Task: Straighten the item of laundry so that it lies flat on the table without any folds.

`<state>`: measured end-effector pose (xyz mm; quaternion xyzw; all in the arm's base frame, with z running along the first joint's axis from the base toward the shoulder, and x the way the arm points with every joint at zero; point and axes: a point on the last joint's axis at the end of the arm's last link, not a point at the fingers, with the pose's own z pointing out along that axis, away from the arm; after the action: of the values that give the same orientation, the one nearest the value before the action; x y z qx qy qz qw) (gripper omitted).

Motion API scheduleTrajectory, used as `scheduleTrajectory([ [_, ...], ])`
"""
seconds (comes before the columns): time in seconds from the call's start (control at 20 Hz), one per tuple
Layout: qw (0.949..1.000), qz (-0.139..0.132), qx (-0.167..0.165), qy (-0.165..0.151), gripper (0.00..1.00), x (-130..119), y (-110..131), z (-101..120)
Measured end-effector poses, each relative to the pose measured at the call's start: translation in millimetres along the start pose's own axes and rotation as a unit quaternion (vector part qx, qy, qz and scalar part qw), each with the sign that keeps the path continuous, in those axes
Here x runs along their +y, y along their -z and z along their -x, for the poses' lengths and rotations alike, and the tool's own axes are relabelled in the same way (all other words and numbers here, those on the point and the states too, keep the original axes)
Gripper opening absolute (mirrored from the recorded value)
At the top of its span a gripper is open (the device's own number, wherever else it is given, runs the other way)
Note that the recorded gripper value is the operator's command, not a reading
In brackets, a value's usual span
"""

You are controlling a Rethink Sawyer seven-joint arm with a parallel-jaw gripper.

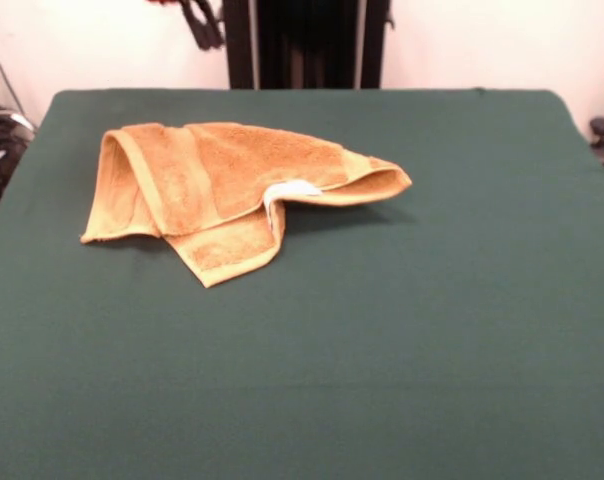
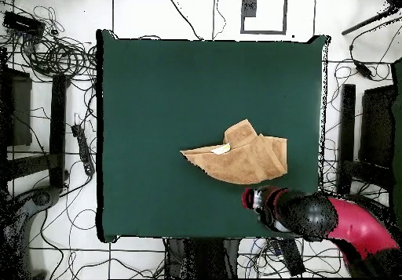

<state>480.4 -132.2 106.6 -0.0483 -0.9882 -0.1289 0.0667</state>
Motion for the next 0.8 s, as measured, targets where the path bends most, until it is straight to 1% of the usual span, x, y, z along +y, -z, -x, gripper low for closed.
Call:
scheduleTrajectory([
  [0.1, 1.0, 0.004, 0.0, 0.008, 0.0, 7.6, -6.6, 9.4],
  [0.15, 0.9998, 0.01, 0.0, 0.019, 0.0, 19.7, -18.8, 25.7],
  [0.3, 0.9995, 0.018, 0.002, 0.027, 0.0, 30.9, -33.4, 41.7],
  [0.4, 0.9991, 0.025, 0.004, 0.035, 0.0, 45.1, -55.2, 62.6],
  [0.55, 0.9988, 0.029, 0.007, 0.039, 0.0, 54.1, -72.3, 75.8],
  [0.6, 0.9986, 0.03, 0.01, 0.041, 0.0, 60.4, -85.3, 84.1],
  [0.7, 0.9985, 0.031, 0.012, 0.043, 0.0, 64.6, -93.3, 88.6],
  [0.8, 0.9983, 0.032, 0.016, 0.046, 0.0, 71.3, -106.3, 93.9],
])
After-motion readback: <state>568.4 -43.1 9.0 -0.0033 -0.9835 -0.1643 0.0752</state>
